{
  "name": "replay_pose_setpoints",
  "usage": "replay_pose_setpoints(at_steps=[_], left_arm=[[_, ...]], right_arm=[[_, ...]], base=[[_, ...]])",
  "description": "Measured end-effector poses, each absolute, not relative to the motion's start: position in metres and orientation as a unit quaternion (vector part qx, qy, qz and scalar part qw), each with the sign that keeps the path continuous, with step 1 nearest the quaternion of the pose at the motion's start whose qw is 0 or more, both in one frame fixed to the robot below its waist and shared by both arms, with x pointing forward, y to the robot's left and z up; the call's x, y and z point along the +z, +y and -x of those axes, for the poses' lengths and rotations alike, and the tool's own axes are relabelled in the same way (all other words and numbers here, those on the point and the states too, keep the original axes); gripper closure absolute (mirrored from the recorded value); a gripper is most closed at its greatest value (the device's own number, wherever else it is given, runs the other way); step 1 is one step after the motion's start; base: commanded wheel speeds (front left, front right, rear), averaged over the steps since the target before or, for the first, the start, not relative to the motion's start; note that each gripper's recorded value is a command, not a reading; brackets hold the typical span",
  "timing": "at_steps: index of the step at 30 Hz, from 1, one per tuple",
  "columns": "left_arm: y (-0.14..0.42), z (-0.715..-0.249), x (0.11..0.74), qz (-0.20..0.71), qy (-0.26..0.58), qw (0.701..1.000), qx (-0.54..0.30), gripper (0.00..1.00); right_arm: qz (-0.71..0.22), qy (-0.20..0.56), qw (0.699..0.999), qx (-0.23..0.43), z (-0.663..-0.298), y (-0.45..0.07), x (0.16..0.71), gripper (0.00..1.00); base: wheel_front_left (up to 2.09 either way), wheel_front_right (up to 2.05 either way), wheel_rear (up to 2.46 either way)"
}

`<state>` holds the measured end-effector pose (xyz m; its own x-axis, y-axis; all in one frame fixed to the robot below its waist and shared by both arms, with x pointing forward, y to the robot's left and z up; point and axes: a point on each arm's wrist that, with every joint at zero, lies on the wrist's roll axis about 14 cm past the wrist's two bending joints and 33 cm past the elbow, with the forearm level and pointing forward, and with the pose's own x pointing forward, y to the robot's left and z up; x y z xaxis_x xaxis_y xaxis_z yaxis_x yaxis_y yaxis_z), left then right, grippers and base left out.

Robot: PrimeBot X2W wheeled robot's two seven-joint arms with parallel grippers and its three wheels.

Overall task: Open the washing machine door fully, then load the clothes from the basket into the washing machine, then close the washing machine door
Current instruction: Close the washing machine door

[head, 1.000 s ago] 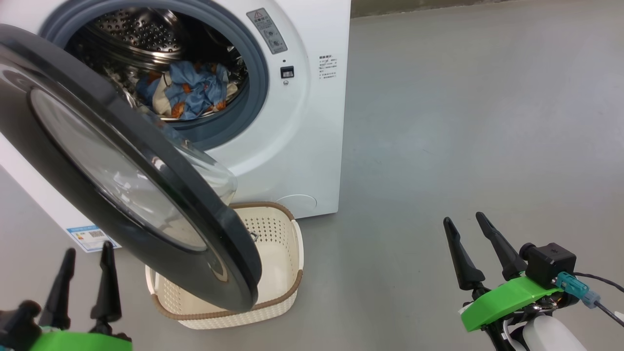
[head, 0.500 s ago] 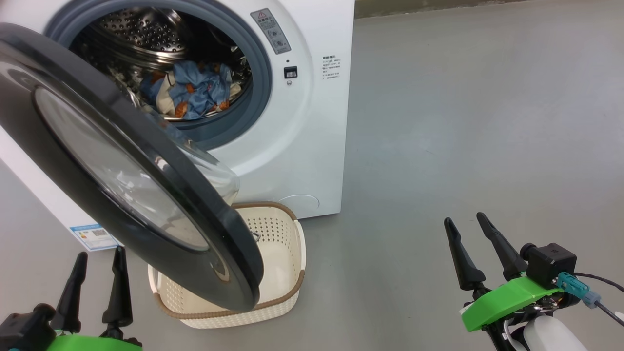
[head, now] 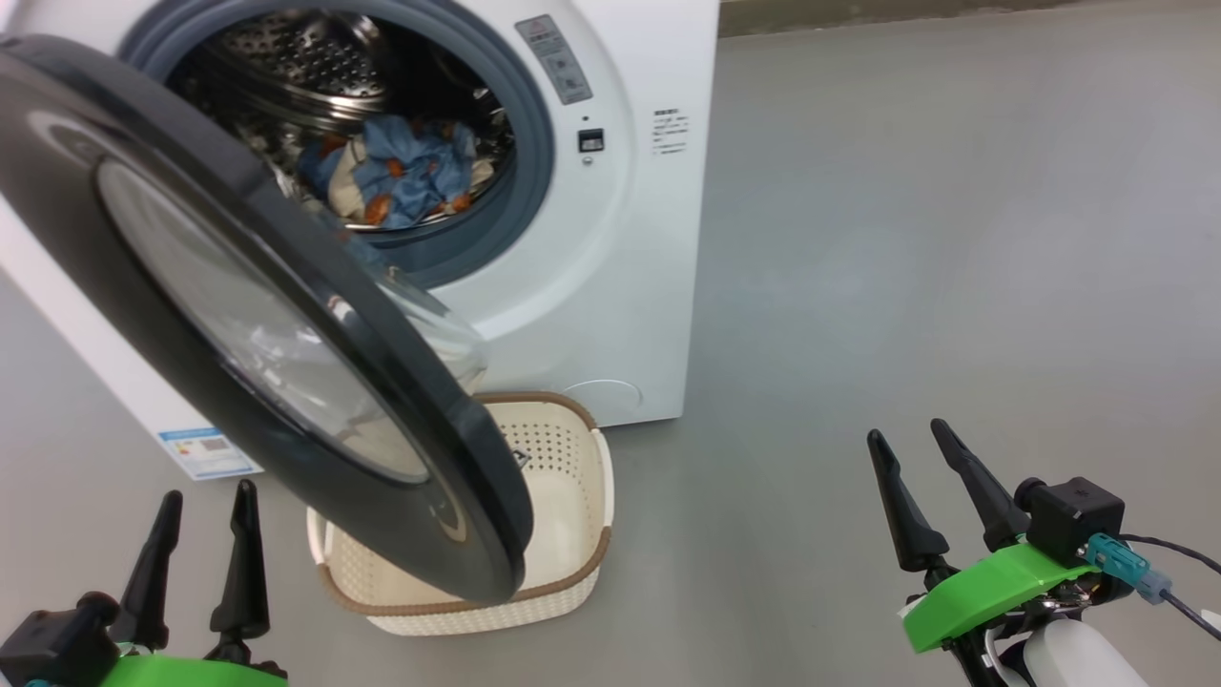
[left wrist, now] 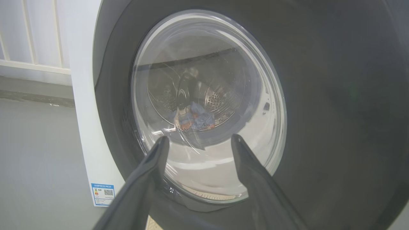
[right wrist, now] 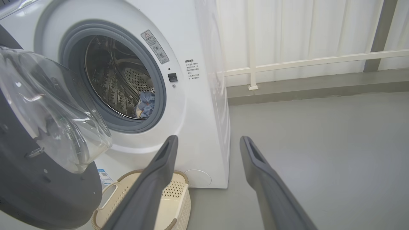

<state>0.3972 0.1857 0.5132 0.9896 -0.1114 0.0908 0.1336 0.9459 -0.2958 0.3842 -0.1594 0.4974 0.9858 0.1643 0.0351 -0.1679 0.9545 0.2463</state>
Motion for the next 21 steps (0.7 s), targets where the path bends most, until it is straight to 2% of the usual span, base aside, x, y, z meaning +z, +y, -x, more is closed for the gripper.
replay_pose_setpoints(at_steps=[1, 2, 3, 4, 14, 21], left_arm=[[0.187, -0.396, 0.513, 0.152, -0.037, 0.986, -0.061, 0.00], [0.188, -0.395, 0.513, 0.152, -0.037, 0.986, -0.059, 0.00], [0.190, -0.394, 0.513, 0.152, -0.036, 0.986, -0.057, 0.00], [0.191, -0.392, 0.512, 0.152, -0.036, 0.986, -0.055, 0.00], [0.220, -0.372, 0.508, 0.150, -0.035, 0.988, -0.013, 0.00], [0.242, -0.351, 0.503, 0.151, -0.033, 0.988, 0.024, 0.00]], right_arm=[[-0.125, -0.007, 0.988, 0.088, -0.385, -0.157, 0.498, 0.49], [-0.125, -0.007, 0.988, 0.093, -0.386, -0.154, 0.498, 0.69], [-0.124, -0.007, 0.987, 0.099, -0.388, -0.150, 0.499, 0.97], [-0.124, -0.008, 0.987, 0.104, -0.390, -0.147, 0.500, 1.00], [-0.131, -0.020, 0.976, 0.171, -0.411, -0.099, 0.515, 1.00], [-0.162, -0.057, 0.956, 0.236, -0.423, -0.048, 0.549, 1.00]], base=[[0.00, 0.00, 0.00], [0.00, 0.00, 0.00], [0.00, 0.00, 0.00], [0.00, 0.00, 0.00], [0.00, 0.00, 0.00], [0.00, 0.00, 0.00]])
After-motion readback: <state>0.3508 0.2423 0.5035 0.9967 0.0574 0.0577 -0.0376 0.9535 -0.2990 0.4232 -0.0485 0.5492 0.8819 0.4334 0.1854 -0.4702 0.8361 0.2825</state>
